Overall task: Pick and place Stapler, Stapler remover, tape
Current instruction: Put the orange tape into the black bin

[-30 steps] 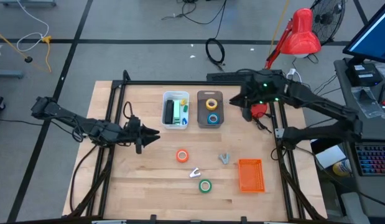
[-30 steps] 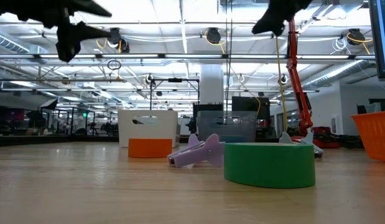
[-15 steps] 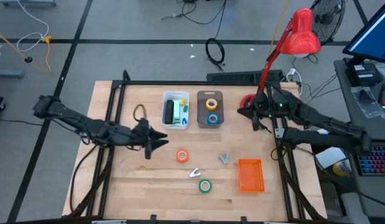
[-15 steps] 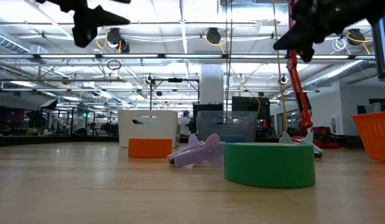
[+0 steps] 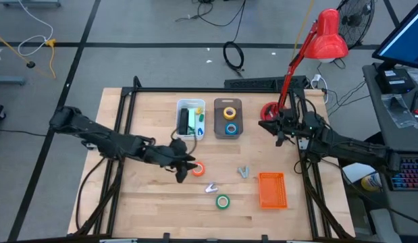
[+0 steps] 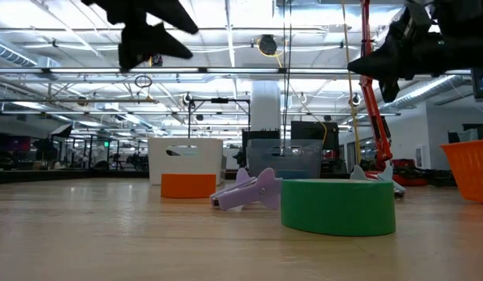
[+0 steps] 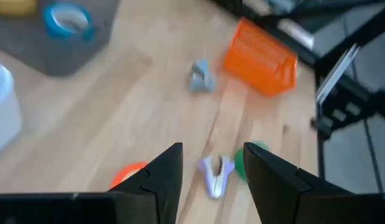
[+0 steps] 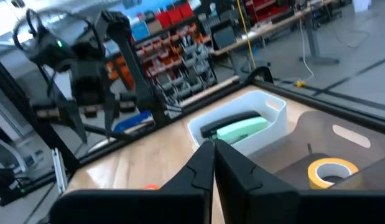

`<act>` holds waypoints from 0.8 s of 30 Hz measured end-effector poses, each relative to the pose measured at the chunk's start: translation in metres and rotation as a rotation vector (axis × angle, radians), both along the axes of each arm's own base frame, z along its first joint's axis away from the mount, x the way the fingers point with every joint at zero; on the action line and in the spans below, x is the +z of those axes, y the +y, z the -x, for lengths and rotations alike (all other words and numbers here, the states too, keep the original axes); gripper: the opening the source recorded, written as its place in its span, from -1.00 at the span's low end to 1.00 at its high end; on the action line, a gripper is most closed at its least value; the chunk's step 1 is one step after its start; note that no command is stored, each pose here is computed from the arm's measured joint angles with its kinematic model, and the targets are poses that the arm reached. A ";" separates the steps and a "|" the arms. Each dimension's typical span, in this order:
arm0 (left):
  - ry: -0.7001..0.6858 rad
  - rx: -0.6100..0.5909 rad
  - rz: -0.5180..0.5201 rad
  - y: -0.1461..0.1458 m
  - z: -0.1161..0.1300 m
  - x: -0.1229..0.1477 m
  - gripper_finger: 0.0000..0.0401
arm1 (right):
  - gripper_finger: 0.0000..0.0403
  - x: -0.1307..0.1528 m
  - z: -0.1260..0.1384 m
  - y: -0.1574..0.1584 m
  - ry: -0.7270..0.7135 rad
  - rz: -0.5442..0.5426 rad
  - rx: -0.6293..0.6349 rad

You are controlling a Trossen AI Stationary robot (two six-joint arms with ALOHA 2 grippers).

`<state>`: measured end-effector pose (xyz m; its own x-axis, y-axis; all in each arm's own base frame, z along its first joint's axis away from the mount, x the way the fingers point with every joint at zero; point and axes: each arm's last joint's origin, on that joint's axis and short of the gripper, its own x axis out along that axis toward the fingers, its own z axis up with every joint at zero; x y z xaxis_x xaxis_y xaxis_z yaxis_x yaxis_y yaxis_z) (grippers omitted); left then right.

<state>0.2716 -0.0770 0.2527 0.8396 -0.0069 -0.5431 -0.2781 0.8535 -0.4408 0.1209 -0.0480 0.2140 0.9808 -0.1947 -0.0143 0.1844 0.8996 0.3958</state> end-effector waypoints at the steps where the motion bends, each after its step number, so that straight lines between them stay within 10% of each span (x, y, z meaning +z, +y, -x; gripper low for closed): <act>1: 0.027 -0.012 0.004 0.001 -0.004 -0.003 -0.15 | -0.98 -0.001 0.000 0.000 -0.013 0.002 0.001; 24: 0.492 0.075 0.292 0.052 -0.053 -0.068 -0.15 | -0.98 -0.010 0.001 0.001 -0.024 0.015 0.004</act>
